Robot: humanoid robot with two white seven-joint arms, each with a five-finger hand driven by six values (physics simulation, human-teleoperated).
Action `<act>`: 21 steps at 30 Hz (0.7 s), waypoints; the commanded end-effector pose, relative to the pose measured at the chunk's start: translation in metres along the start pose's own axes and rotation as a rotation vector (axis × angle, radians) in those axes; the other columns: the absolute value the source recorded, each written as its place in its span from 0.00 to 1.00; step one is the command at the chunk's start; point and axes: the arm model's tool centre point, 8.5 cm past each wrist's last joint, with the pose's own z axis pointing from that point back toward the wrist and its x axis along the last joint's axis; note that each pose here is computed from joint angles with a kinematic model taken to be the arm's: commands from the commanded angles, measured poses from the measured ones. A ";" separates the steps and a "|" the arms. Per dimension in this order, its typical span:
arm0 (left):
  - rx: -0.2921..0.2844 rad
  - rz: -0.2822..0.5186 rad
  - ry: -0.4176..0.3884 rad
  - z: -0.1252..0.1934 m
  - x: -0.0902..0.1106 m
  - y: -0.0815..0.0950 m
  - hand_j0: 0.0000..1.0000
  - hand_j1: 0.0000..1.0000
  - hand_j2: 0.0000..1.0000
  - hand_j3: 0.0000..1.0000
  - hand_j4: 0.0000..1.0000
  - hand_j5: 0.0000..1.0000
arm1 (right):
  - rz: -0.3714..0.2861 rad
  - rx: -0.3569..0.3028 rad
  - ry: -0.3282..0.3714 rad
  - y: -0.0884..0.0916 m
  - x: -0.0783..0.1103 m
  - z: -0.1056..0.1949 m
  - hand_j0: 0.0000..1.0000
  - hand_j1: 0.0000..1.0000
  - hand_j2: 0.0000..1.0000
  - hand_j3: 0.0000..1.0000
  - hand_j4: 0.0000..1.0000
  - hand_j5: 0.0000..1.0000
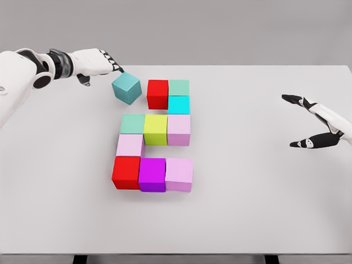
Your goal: Assemble the squares on the desktop into the number 2
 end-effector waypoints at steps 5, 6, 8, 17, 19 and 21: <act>0.006 0.009 0.011 0.004 -0.005 0.000 0.94 0.94 0.94 0.94 0.94 0.94 | -0.003 -0.004 -0.007 -0.001 0.002 -0.001 1.00 1.00 1.00 1.00 1.00 1.00; 0.007 0.009 0.011 0.004 -0.005 0.000 0.94 0.94 0.94 0.94 0.94 0.94 | -0.004 -0.005 -0.008 -0.001 0.002 -0.001 1.00 1.00 1.00 1.00 1.00 1.00; -0.001 0.011 0.038 0.015 -0.017 -0.005 0.94 0.94 0.94 0.94 0.94 0.94 | -0.004 -0.003 -0.008 -0.001 0.002 -0.001 1.00 1.00 1.00 1.00 1.00 1.00; -0.005 -0.010 0.041 0.033 -0.027 -0.017 0.94 0.94 0.94 0.94 0.94 0.94 | -0.006 -0.005 -0.001 -0.001 0.000 0.000 1.00 1.00 1.00 1.00 1.00 1.00; -0.014 -0.011 0.031 0.031 -0.023 -0.022 0.94 0.94 0.94 0.94 0.94 0.94 | -0.005 -0.005 -0.002 -0.001 0.000 0.000 1.00 1.00 1.00 1.00 1.00 1.00; -0.017 -0.033 0.015 0.028 -0.017 -0.020 0.95 0.95 0.95 0.95 0.95 0.95 | -0.006 -0.005 -0.001 -0.001 0.000 0.000 1.00 1.00 1.00 1.00 1.00 1.00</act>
